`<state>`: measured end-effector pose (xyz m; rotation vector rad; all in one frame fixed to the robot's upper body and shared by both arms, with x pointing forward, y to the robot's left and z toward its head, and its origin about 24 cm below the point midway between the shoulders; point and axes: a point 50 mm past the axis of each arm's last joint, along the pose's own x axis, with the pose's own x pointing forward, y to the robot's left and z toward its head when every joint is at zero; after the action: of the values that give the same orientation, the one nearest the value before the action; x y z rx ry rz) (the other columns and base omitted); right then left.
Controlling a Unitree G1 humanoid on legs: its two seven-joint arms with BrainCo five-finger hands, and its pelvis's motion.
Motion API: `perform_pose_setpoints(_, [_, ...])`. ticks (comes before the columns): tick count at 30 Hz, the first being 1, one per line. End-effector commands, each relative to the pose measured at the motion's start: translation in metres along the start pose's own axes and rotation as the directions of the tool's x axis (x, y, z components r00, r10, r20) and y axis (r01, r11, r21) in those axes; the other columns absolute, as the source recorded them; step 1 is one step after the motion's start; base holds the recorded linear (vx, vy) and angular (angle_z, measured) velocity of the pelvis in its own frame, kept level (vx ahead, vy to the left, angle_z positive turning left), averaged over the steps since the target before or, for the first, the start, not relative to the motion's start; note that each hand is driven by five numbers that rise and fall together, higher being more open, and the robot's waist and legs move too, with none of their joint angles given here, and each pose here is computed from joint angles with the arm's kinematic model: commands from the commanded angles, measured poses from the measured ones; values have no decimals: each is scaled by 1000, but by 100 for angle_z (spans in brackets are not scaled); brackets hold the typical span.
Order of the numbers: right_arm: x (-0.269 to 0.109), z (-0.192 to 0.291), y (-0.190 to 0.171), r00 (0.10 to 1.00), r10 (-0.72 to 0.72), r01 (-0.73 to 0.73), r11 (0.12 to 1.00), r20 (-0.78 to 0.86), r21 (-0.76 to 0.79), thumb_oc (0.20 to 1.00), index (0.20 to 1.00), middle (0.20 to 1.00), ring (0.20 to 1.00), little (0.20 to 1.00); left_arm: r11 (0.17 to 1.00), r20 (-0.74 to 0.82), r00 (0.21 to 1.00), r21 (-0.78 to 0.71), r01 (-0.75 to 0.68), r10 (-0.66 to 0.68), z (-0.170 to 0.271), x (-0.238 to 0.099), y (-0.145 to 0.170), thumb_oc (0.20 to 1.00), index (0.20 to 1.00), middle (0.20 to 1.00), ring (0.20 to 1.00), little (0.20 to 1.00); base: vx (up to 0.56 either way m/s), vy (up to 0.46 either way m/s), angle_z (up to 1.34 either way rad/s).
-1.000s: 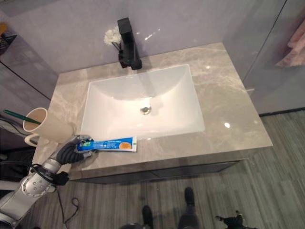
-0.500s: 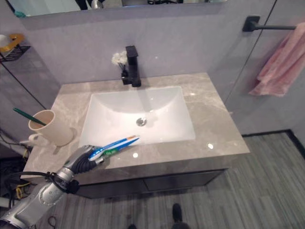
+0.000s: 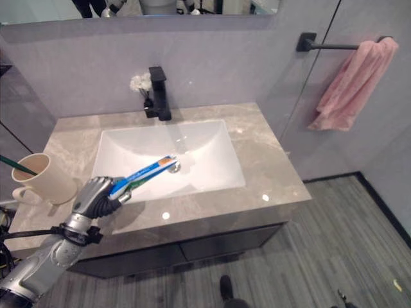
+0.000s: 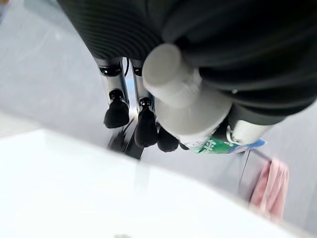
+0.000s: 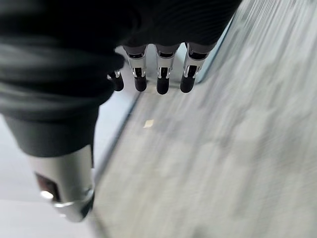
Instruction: Put brush and paste in cup on sink, flatten towel.
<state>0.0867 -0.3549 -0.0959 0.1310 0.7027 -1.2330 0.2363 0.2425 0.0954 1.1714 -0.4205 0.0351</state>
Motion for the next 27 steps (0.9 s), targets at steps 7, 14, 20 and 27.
perform_pose_setpoints(7, [-63,187,36,625,-40,-107,985,780,136,1000,1000,1000,1000,1000,842,272,829,102,-530,489,33,51,84,200,200,200,200,200,10,0,-6])
perform_pose_setpoints(14, [-185,242,105,109,386,-897,435,916,-76,1000,1000,1000,1000,1000,786,417,741,94,-611,526,58,75,123,200,200,200,200,200,-19,-9,-6])
perform_pose_setpoints(20, [-289,236,170,-384,570,-919,-311,727,-242,1000,1000,1000,1000,1000,825,524,715,41,-563,462,89,90,127,200,200,200,200,200,-15,-25,11])
perform_pose_setpoints(27, [-364,219,200,-633,566,-769,-537,529,-347,1000,1000,1000,1000,1000,855,583,706,38,-517,402,101,84,121,200,200,200,200,200,1,-6,8])
